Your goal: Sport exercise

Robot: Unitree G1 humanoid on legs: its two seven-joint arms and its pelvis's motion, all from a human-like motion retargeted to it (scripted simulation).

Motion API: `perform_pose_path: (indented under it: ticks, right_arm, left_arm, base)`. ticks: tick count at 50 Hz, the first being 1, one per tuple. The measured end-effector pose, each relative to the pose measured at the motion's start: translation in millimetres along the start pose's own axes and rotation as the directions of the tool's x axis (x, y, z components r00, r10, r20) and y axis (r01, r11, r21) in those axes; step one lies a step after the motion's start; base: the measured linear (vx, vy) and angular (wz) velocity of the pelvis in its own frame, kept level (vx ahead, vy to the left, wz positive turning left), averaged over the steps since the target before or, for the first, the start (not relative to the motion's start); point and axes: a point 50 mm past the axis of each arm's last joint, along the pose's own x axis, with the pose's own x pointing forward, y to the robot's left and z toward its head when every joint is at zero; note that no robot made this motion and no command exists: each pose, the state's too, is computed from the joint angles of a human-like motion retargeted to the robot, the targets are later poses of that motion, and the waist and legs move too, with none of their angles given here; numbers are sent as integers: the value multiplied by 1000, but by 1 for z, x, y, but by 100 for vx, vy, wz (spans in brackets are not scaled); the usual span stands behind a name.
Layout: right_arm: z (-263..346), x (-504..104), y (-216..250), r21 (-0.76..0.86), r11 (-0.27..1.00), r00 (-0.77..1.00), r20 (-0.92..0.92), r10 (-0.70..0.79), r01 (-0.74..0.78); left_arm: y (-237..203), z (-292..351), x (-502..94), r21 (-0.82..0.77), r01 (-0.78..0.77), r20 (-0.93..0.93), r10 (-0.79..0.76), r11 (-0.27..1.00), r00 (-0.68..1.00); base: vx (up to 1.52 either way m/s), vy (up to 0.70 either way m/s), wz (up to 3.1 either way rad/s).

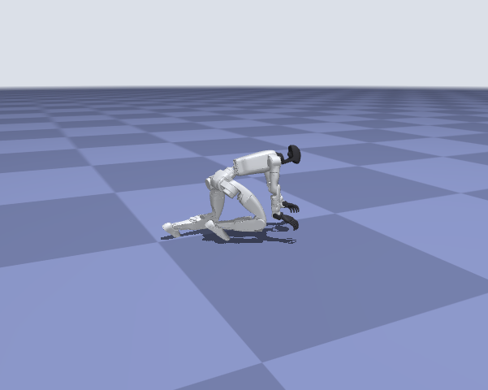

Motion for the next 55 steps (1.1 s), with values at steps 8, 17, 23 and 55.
perform_pose_path:
  ticks: [8,17,23,55]
  right_arm:
    - [-39,-63,17,-50,994,993,-72,98,-102]
    - [-59,-64,11,-54,995,989,-120,82,-89]
    - [-55,-61,12,-34,996,988,-130,83,-88]
    - [-60,49,-33,295,954,934,-319,159,-62]
  left_arm:
    - [-39,-37,-63,108,88,-2,-88,990,996]
    - [-48,-25,-72,135,121,60,-130,983,990]
    - [-51,-23,-72,131,161,53,-169,978,984]
    - [-55,-169,-182,44,749,-586,-590,661,555]
  base:
    - [9,9,-213]
    - [-2,-6,14]
    - [-2,-5,21]
    - [-4,-6,119]
